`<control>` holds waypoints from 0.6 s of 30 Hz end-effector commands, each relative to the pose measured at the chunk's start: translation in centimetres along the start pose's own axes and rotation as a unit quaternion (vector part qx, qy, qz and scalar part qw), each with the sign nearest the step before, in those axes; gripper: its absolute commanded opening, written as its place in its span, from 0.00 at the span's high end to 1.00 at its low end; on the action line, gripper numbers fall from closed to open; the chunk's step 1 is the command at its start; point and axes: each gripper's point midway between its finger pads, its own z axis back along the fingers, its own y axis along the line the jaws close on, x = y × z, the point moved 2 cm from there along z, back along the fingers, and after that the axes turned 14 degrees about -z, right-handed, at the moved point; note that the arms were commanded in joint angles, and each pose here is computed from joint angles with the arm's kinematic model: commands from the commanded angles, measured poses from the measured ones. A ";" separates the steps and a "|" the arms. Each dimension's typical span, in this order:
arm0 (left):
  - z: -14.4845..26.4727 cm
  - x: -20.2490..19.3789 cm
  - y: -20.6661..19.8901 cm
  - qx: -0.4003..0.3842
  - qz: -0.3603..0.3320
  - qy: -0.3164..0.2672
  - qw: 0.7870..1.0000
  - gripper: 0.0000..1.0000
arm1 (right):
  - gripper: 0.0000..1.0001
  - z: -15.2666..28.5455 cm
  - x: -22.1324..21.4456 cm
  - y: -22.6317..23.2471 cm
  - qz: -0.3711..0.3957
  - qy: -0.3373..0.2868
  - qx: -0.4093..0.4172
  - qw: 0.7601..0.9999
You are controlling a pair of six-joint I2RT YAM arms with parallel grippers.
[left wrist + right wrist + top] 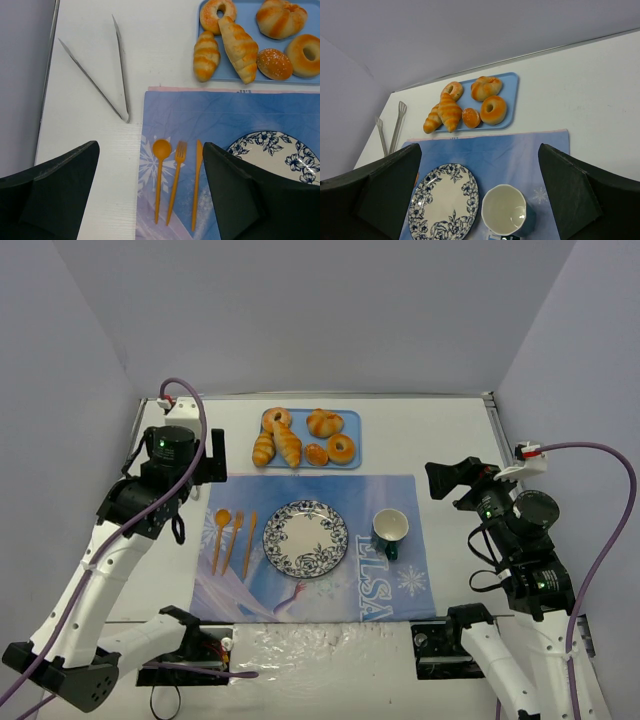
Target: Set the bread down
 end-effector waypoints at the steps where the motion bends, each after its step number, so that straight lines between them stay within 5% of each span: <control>1: -0.4 2.1 1.4 0.028 0.033 -0.023 0.999 0.16 | 0.00 -0.2 1.8 1.2 0.011 -0.032 0.021 0.999; 18: -13.1 -2.2 5.9 0.124 0.146 0.121 0.974 0.11 | 0.00 -0.6 1.0 1.1 0.000 -0.024 0.029 0.999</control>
